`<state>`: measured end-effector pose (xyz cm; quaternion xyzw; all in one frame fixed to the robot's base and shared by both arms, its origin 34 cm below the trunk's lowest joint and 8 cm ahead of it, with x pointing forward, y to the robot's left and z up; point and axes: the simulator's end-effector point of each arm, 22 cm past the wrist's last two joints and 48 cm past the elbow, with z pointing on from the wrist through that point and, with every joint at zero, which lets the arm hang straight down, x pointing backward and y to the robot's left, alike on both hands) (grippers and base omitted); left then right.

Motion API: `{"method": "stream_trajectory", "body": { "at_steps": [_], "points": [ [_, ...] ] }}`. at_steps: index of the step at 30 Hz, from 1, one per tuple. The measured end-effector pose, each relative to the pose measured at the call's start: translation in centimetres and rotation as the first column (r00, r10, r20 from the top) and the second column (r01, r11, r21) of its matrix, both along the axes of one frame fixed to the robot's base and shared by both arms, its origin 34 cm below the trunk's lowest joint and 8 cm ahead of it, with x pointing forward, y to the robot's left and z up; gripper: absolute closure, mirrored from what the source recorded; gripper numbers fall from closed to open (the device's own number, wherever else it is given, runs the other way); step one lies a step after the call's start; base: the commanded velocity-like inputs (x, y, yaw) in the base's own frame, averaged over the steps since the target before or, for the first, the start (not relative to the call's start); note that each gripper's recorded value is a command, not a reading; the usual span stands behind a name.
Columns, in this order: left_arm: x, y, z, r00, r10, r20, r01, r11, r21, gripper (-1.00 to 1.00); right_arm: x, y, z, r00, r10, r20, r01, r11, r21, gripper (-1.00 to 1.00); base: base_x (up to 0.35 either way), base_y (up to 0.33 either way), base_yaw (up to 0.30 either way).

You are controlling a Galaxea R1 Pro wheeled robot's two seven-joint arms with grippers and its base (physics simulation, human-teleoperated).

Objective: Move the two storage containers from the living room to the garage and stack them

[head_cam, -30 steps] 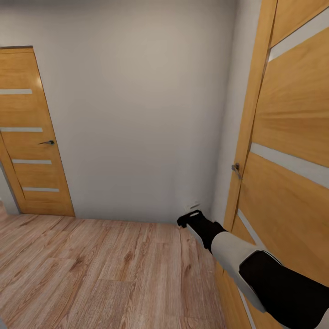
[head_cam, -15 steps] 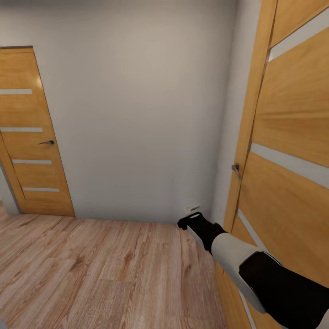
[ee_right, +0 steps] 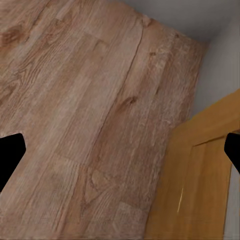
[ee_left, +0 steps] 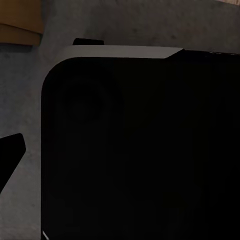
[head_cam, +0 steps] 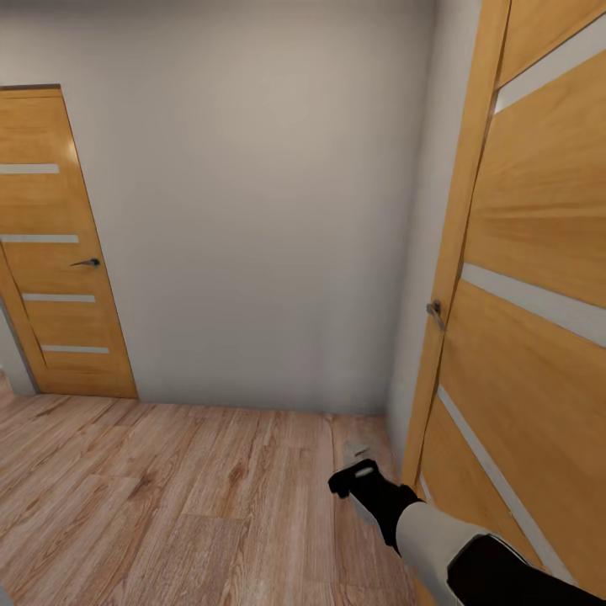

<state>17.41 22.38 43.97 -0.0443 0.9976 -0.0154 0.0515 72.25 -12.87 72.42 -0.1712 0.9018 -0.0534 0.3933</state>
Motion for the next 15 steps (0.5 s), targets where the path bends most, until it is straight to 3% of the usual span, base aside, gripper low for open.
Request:
{"method": "stream_trajectory", "body": {
  "at_steps": [5, 9, 13, 15],
  "points": [
    [0.0, 0.0, 0.0, 1.000, 0.000, 0.000, 0.000, 1.000, 0.000, -1.00, -7.2, -1.4, -7.9, 0.995, -0.007, -0.101, 0.006, 1.000, -0.011, -1.00, 0.000, 0.000, 0.000],
    [0.0, -0.1, 0.0, 1.000, 0.000, 0.000, 0.000, 1.000, -0.002, -1.00, -9.8, -2.1, -10.3, 0.993, -0.008, -0.118, 0.007, 1.000, -0.008, -1.00, 0.000, 0.000, 0.000],
    [0.0, -0.1, 0.0, 1.000, 0.000, 0.000, 0.000, 1.000, -0.003, -1.00, -15.3, -2.0, -14.4, 0.981, 0.000, -0.195, 0.001, 1.000, 0.003, -1.00, 0.000, 0.000, 0.000],
    [0.0, -0.1, 0.0, 1.000, 0.000, 0.000, 0.000, 1.000, -0.003, -1.00, -18.0, -4.4, -16.5, 0.972, -0.018, -0.233, 0.014, 1.000, -0.016, -1.00, 0.000, 0.000, 0.000]
  ]
}}
